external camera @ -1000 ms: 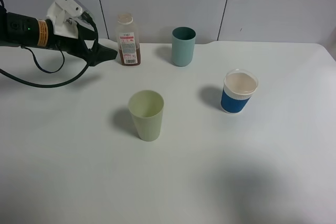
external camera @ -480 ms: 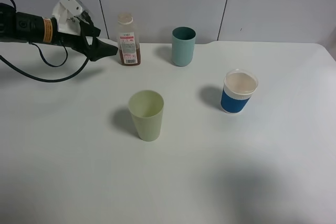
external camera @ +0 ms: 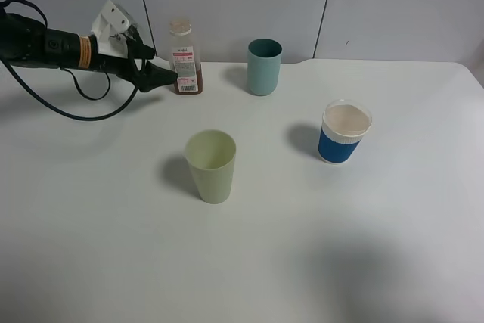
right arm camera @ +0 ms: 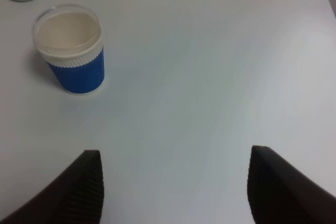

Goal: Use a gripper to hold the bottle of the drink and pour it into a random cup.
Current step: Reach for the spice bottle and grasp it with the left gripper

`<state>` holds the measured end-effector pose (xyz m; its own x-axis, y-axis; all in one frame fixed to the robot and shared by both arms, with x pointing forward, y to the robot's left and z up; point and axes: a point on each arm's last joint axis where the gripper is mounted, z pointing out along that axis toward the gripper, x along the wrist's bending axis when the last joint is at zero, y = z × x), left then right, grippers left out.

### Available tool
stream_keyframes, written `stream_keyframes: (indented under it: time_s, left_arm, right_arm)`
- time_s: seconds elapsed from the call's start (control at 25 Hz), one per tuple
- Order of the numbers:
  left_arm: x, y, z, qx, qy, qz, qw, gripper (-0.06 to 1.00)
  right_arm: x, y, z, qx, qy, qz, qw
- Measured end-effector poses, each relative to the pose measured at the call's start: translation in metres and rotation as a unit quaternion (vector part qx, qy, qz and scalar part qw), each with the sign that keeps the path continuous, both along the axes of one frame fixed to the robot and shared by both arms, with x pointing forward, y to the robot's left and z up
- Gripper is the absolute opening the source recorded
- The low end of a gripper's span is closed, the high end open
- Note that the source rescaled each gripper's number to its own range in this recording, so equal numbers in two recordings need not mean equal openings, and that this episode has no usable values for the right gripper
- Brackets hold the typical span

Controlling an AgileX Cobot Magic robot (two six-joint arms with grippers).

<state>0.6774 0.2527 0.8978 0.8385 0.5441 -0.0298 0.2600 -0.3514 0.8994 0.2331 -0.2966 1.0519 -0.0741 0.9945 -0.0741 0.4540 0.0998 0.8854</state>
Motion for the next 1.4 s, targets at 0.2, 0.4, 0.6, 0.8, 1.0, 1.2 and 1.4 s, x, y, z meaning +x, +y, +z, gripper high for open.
stream_keyframes:
  time_s: [0.2, 0.4, 0.6, 0.8, 1.0, 1.2, 1.4]
  left_arm:
    - [0.003, -0.009, -0.011, -0.010, 0.008, -0.011, 1.000, 1.00]
    - [0.006, -0.012, -0.021, -0.037, 0.018, 0.005, 0.999, 1.00]
    - [0.010, -0.022, -0.029, -0.049, 0.023, -0.002, 0.999, 1.00]
    - [0.015, -0.036, -0.022, -0.055, 0.006, -0.021, 0.998, 1.00]
    - [0.018, -0.041, -0.018, -0.055, -0.003, -0.024, 0.998, 1.00]
    - [0.019, -0.043, -0.023, -0.055, -0.002, -0.022, 0.998, 0.98]
    - [0.019, -0.045, -0.036, -0.052, 0.012, -0.016, 0.998, 0.57]
  right_arm:
    - [0.000, 0.000, 0.000, 0.000, 0.000, 0.000, 1.000]
    - [0.000, 0.000, 0.000, 0.000, 0.000, 0.000, 1.000]
    - [0.000, 0.000, 0.000, 0.000, 0.000, 0.000, 1.000]
    - [0.000, 0.000, 0.000, 0.000, 0.000, 0.000, 1.000]
    - [0.000, 0.000, 0.000, 0.000, 0.000, 0.000, 1.000]
    - [0.000, 0.000, 0.000, 0.000, 0.000, 0.000, 1.000]
    - [0.000, 0.000, 0.000, 0.000, 0.000, 0.000, 1.000]
